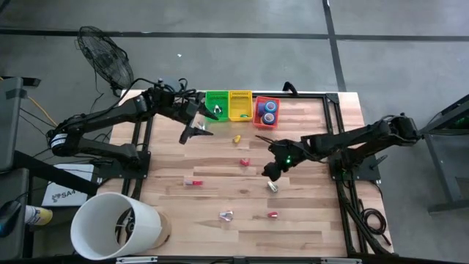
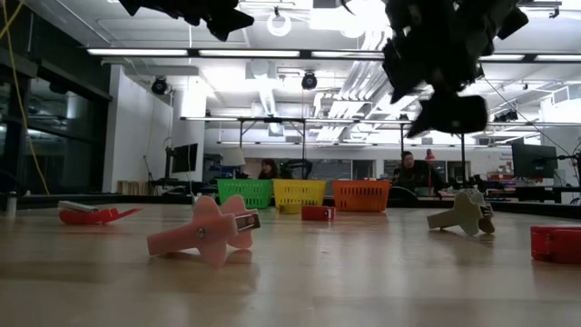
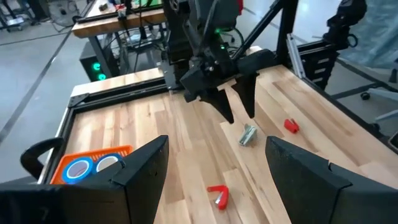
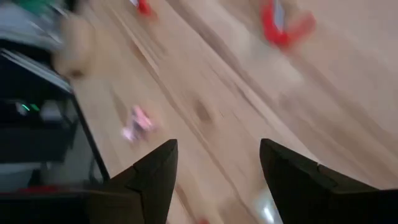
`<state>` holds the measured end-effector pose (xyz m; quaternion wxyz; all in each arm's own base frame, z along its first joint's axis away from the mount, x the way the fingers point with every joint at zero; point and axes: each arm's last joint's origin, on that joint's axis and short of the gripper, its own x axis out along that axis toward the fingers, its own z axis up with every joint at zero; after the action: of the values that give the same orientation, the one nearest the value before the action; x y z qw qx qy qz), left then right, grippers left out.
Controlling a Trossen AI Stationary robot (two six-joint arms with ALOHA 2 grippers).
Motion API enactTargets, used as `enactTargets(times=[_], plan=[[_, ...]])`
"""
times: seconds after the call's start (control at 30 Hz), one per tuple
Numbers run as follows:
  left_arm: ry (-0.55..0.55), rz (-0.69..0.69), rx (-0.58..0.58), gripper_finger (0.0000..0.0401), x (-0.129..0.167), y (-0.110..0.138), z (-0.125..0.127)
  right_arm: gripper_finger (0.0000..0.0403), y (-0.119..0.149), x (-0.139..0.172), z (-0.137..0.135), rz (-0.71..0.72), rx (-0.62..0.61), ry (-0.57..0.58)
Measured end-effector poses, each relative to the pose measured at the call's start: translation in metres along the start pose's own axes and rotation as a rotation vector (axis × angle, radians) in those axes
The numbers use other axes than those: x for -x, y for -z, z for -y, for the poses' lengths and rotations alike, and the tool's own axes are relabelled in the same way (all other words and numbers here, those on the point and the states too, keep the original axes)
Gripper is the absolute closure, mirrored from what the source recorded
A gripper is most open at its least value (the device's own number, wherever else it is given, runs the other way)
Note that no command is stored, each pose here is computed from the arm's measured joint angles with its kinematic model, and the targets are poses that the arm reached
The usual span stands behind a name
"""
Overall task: Pick and place Stapler, Stapler remover, tape
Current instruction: Put the gray staple remover into the green bin
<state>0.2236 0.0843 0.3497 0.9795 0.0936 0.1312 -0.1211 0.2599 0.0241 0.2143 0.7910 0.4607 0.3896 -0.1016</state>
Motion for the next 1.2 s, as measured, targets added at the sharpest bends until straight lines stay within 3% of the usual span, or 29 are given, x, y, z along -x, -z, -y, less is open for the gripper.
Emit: enactTargets(times=[0.2,0.33,0.43,0.57,0.77,0.93,1.2], plan=[[0.027,0.010,0.000,0.0137,0.000,0.000,0.001,0.0183,-0.008,0.002,-0.019,0.204,0.045,-0.119],[0.064,0.025,0.000,0.0137,0.000,-0.001,0.002,0.0183,-0.014,0.002,-0.015,0.194,-0.091,-0.130],[0.081,0.031,0.001,0.0137,0.000,-0.001,0.002,0.0183,-0.012,0.002,-0.013,0.158,-0.120,-0.104],[0.089,0.035,0.001,0.0137,0.000,-0.001,0.003,0.0192,-0.014,0.010,-0.026,0.118,-0.115,0.003],[0.089,0.034,0.000,0.0137,0.000,-0.001,0.003,0.0212,-0.026,0.018,-0.051,0.006,-0.092,0.266],[0.089,0.034,-0.002,0.0137,0.000,-0.001,0.003,0.0209,-0.033,0.001,-0.061,-0.127,-0.068,0.372],[0.089,0.034,-0.003,0.0137,0.000,-0.001,0.003,0.0161,-0.027,-0.038,-0.047,-0.334,-0.117,0.517]])
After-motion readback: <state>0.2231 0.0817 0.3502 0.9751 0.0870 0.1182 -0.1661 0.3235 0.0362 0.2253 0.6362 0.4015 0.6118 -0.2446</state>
